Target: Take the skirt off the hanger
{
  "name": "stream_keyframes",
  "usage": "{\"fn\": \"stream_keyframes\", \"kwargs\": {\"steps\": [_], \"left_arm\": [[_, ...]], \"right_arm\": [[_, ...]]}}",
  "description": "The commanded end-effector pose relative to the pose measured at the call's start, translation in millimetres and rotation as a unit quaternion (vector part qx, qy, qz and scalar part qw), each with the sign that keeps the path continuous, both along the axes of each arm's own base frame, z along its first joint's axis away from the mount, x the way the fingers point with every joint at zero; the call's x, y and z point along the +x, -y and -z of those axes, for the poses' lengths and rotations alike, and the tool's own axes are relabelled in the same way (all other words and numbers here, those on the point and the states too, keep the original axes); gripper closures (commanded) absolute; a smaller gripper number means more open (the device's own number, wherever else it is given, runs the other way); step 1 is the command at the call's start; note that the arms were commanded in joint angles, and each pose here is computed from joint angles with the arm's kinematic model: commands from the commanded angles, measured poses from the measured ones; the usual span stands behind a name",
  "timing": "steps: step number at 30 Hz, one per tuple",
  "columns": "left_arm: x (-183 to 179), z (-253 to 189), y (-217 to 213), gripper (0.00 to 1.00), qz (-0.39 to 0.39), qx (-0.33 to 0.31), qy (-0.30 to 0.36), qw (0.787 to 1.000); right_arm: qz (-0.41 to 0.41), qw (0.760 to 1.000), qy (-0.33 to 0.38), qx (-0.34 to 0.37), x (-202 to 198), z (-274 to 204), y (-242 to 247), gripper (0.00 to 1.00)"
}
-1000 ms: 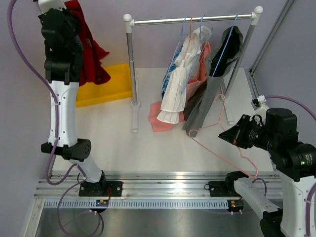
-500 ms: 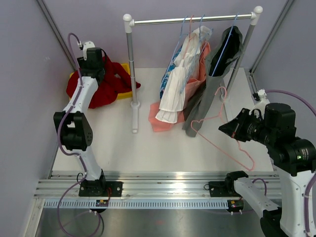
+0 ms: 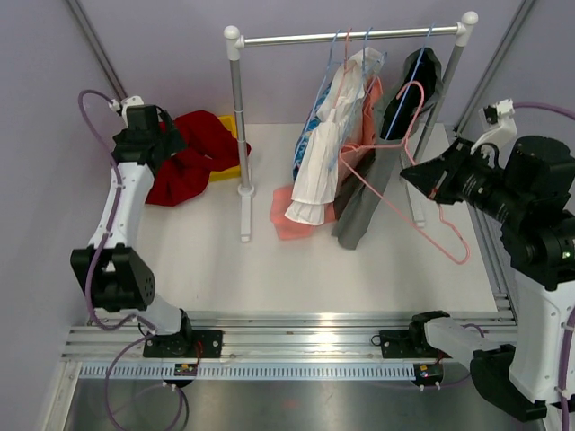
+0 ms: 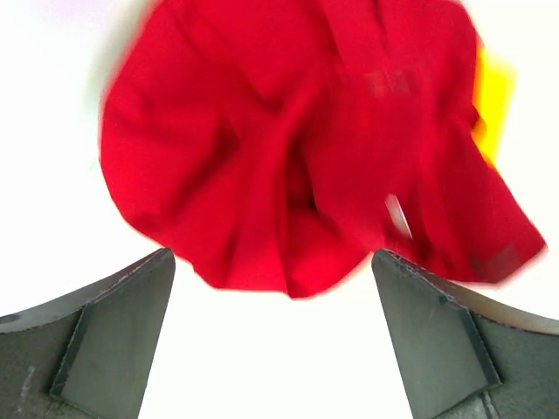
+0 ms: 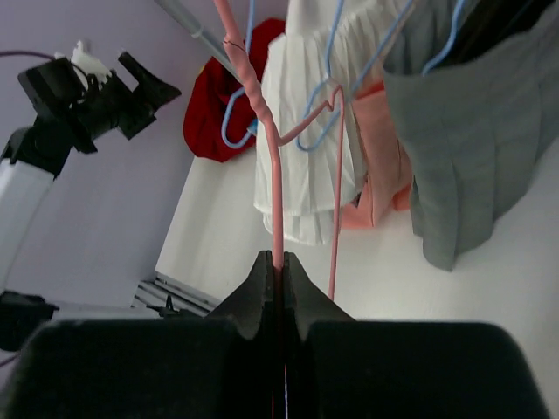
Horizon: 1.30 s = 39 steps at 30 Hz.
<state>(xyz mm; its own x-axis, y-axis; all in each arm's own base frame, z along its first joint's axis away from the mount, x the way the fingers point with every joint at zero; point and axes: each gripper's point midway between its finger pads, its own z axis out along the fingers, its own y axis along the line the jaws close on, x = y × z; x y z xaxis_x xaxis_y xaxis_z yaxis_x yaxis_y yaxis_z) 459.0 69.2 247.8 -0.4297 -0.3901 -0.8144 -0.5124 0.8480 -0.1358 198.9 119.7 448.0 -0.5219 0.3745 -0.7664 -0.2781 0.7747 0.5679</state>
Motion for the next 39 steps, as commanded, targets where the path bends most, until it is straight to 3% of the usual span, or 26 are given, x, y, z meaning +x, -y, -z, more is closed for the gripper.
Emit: {"fn": "stream_keyframes", "kwargs": {"steps": [1,3,7,11,17,27,39], "left_arm": [[-34,-50,32,0.01,0.055,-0.03,0.08,0.995],[-63,-62,44,0.01,0.078,-0.031,0.095,0.992],[-114,-35,60,0.01,0.106,-0.023,0.083,0.991],[-150,-27,68,0.01,0.122,-0.027,0.096,0.988],[-182,-11,65,0.01,0.116,-0.018,0.103,0.988],[-194,15,69,0.01,0.126,-0.021,0.084,0.988],[-195,13,69,0.01,0.128,-0.013,0.087,0.988]], "right_arm": [[0.004,0.997,0.077,-0.014,28,-47,0,1.0],[0.042,0.992,0.114,-0.035,33,-72,14,1.0],[0.119,0.982,0.13,-0.072,57,-88,41,1.0],[0.22,0.957,0.165,-0.088,62,-106,77,1.0],[0.284,0.935,0.194,-0.085,64,-117,99,1.0],[0.337,0.899,0.272,-0.067,18,-158,126,1.0],[0.299,0.922,0.212,-0.123,92,-104,105,1.0]]}}
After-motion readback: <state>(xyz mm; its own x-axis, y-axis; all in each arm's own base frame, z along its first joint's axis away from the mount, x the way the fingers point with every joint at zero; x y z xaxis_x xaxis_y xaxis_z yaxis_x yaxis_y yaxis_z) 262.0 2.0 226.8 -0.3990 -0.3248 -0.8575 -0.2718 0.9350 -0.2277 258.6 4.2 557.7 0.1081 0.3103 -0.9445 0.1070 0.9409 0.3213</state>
